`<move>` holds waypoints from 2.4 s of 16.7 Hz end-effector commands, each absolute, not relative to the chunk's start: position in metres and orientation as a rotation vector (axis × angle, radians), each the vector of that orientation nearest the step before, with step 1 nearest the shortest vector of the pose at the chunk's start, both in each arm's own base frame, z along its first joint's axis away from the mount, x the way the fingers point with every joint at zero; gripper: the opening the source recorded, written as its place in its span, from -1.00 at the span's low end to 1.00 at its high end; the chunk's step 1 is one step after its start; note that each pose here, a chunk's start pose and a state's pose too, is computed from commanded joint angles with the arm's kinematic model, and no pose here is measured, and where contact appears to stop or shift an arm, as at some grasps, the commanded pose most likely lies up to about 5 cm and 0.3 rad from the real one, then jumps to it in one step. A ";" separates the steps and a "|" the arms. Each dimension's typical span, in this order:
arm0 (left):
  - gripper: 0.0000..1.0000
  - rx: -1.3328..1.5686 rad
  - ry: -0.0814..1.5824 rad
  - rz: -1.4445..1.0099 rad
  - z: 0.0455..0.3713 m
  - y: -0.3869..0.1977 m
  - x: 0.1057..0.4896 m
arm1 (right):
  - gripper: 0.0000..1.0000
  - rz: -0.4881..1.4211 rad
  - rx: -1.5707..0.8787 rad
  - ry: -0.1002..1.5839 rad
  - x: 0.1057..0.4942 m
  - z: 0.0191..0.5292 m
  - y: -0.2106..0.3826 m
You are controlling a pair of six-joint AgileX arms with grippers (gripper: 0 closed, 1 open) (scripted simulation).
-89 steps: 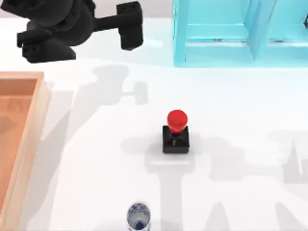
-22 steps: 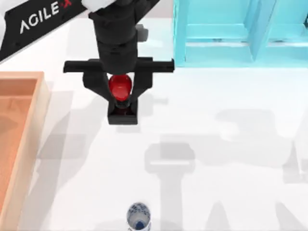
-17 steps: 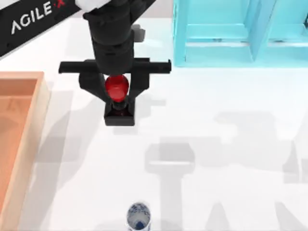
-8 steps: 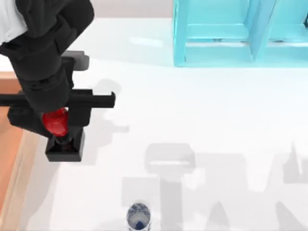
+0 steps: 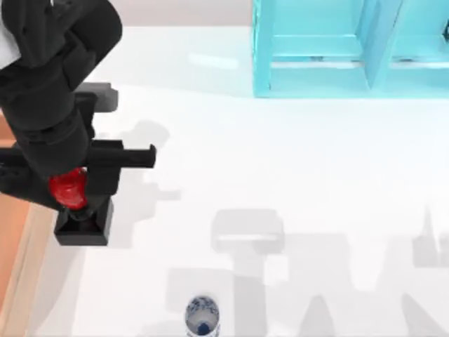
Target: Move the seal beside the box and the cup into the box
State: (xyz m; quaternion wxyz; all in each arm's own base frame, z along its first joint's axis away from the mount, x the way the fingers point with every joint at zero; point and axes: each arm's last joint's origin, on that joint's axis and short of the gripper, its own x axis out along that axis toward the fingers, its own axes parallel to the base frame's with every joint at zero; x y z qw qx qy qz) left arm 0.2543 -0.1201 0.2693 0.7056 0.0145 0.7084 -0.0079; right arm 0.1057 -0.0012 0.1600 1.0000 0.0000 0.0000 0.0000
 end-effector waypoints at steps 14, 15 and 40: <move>-0.85 0.025 1.571 -0.015 0.206 -0.118 0.254 | 1.00 0.000 0.000 0.000 0.106 0.160 -0.001; -0.70 0.025 1.571 -0.015 0.206 -0.118 0.254 | 1.00 0.000 0.000 0.000 0.106 0.160 -0.001; 1.00 0.028 1.574 -0.015 0.234 -0.121 0.258 | 1.00 0.000 0.000 0.000 0.106 0.160 -0.001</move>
